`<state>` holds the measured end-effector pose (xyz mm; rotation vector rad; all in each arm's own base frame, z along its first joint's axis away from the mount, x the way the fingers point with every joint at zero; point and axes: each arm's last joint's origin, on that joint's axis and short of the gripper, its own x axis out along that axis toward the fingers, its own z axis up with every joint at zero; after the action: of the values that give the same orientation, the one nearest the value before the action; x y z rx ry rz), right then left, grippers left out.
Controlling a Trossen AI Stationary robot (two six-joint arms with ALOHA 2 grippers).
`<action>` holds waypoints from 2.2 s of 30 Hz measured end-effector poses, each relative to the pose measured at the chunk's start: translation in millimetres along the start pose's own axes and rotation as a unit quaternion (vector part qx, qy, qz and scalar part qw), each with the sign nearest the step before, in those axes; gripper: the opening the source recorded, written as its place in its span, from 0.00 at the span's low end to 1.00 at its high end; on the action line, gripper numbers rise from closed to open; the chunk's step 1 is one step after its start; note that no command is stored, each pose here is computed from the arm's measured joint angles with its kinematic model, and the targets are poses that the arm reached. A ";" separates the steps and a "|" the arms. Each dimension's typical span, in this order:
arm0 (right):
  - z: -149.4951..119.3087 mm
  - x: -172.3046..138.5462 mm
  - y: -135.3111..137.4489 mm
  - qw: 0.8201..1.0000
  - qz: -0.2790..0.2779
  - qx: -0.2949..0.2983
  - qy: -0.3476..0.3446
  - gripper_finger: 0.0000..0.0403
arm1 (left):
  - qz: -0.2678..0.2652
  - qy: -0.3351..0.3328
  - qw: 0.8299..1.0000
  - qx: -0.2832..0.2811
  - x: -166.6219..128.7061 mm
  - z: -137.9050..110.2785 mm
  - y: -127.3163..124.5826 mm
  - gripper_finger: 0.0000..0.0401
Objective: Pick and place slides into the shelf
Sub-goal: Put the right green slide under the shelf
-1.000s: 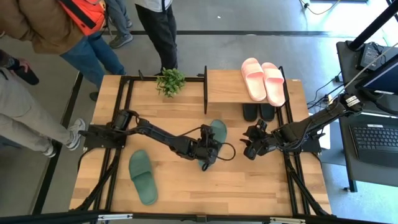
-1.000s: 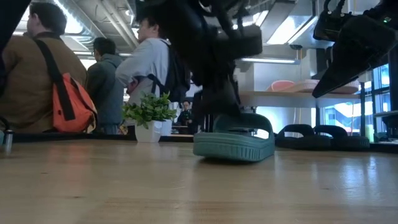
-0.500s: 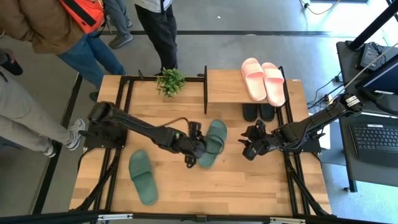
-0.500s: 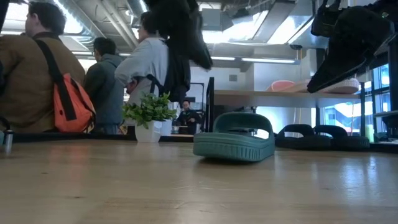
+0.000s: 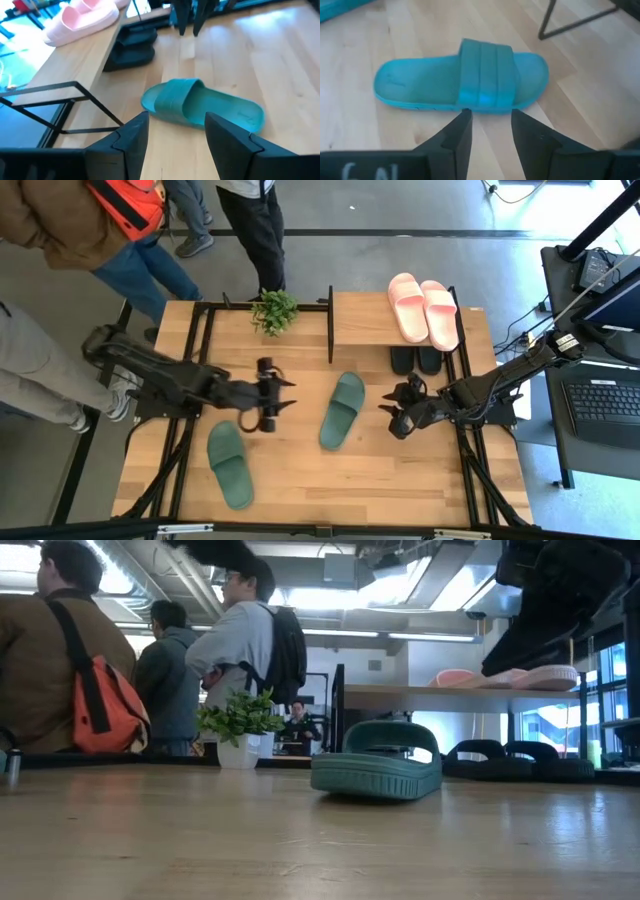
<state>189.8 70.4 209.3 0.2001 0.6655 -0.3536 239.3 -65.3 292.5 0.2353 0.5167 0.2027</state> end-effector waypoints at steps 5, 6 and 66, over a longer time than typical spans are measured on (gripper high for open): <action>3.3 -0.1 2.4 1.000 0.011 -0.010 -0.015 0.34 | -0.015 -0.060 0.998 -0.028 -21.5 -32.8 4.6 0.46; 3.6 -0.1 2.6 1.000 0.012 -0.010 -0.017 0.34 | -0.018 -0.068 0.997 -0.038 -24.3 -40.1 5.3 0.46; 50.7 12.7 31.3 0.967 -0.060 -0.186 -0.164 0.78 | -0.028 -0.218 0.965 -0.140 -55.4 -138.9 26.1 0.46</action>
<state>239.8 81.2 242.5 -0.2547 0.4056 -0.3608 118.1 -30.6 208.0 -0.0150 0.0527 0.1606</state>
